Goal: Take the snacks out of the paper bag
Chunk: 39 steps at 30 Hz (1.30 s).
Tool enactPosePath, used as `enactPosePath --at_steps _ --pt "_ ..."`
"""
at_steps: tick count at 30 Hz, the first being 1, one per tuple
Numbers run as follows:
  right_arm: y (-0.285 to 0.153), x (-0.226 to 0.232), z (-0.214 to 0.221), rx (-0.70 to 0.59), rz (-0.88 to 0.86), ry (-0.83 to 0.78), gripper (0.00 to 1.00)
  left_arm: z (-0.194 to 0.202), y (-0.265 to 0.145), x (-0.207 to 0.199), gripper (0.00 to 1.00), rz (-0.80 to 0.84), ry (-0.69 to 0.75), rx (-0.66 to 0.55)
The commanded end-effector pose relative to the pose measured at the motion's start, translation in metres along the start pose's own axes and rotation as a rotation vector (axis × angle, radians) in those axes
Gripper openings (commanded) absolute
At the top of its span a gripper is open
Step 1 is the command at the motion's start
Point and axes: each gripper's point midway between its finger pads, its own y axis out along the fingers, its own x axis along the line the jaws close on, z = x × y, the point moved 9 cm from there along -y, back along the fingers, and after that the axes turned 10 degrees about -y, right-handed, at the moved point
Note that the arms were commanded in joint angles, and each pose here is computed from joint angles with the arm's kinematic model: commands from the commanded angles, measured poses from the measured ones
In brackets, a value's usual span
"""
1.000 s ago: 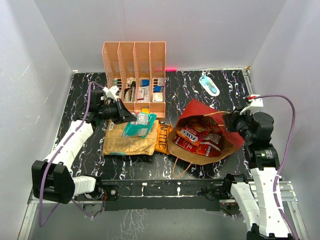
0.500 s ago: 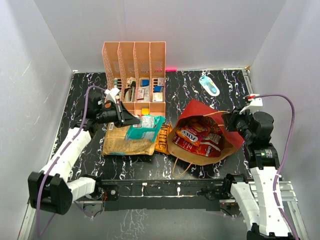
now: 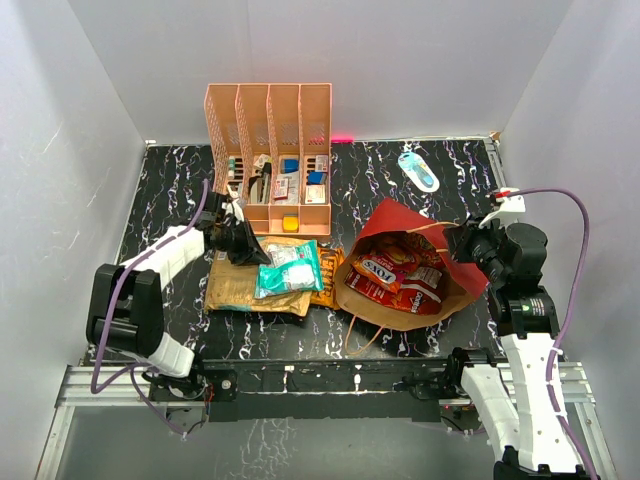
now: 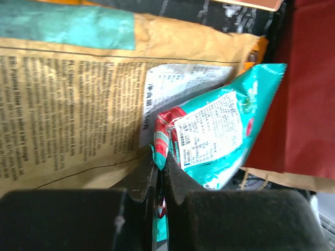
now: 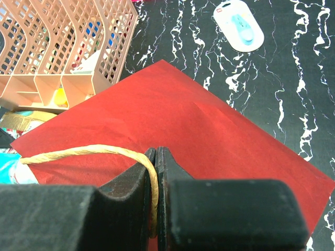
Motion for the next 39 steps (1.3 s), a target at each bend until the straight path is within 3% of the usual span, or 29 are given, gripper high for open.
enactPosePath --at_steps 1,11,18,24,27,33,39 --pt "0.002 -0.002 -0.01 -0.057 0.014 -0.022 0.08 -0.014 -0.006 0.007 0.03 -0.132 0.094 -0.11" --pt "0.003 -0.002 -0.009 -0.055 0.012 -0.021 0.08 -0.014 0.006 -0.004 0.06 0.049 0.116 -0.031" --pt "0.003 -0.002 -0.009 -0.055 0.014 -0.021 0.08 -0.003 -0.001 -0.005 0.05 0.116 0.046 -0.148" --pt "0.002 -0.001 -0.009 -0.057 0.009 -0.022 0.08 -0.013 0.007 -0.012 0.07 0.136 0.079 -0.103" --pt "0.002 -0.002 -0.009 -0.056 0.012 -0.021 0.08 -0.016 0.003 -0.018 0.17 0.147 0.125 -0.107" --pt "0.002 -0.001 -0.009 -0.057 0.012 -0.023 0.08 -0.015 -0.026 -0.02 0.52 0.031 0.221 -0.235" --pt "0.002 -0.001 -0.009 -0.057 0.002 -0.024 0.08 0.006 -0.07 -0.04 0.59 0.075 0.387 -0.395"
